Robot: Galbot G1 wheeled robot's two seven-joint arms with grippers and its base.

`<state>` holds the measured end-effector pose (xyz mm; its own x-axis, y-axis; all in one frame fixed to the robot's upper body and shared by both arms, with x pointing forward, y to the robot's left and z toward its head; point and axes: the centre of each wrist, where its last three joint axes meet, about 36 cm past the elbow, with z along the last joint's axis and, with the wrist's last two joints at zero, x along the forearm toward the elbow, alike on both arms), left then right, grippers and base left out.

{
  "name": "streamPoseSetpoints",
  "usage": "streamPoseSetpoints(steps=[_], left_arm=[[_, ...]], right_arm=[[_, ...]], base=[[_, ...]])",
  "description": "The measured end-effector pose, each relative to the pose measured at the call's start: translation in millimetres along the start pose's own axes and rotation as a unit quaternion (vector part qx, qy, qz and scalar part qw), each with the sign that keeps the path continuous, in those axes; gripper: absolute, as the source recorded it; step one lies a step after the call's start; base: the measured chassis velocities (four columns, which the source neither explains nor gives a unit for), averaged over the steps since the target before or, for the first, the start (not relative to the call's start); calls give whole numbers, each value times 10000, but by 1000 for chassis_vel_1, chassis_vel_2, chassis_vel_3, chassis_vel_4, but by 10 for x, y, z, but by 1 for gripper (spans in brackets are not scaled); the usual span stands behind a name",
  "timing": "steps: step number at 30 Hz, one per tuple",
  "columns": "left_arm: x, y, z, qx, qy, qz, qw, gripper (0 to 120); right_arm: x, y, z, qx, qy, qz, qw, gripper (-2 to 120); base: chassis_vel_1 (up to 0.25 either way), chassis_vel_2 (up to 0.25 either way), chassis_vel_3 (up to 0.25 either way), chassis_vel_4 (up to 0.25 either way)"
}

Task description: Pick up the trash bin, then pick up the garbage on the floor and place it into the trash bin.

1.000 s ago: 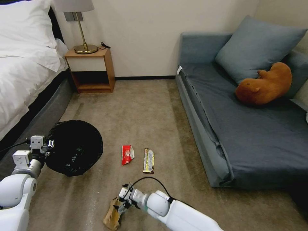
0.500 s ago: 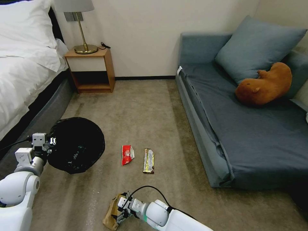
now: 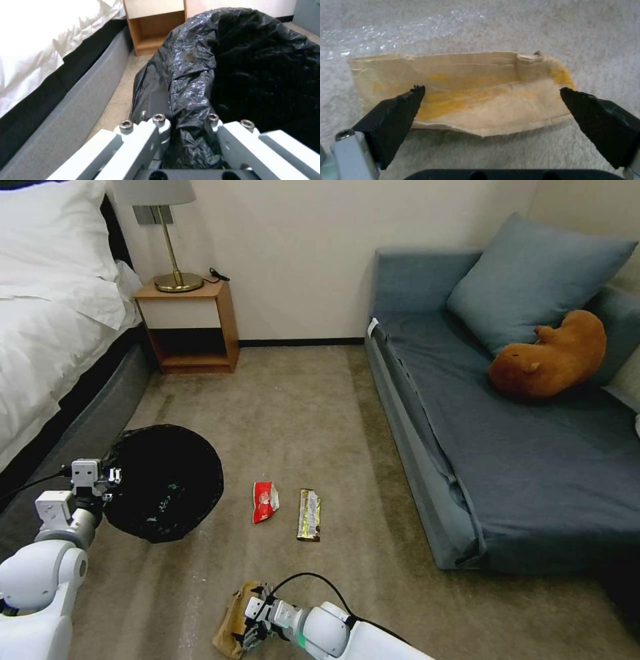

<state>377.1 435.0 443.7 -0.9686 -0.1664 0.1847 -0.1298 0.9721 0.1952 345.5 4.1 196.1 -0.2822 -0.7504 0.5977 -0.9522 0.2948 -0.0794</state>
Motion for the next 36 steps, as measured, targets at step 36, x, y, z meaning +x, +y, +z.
streamPoseSetpoints(steps=[36], left_arm=[[30,-3,110,47,-10,30,10000,5]], right_arm=[[-92,-187,-277,3869,-820,-427,9175,100]], base=[[0,0,0,0]])
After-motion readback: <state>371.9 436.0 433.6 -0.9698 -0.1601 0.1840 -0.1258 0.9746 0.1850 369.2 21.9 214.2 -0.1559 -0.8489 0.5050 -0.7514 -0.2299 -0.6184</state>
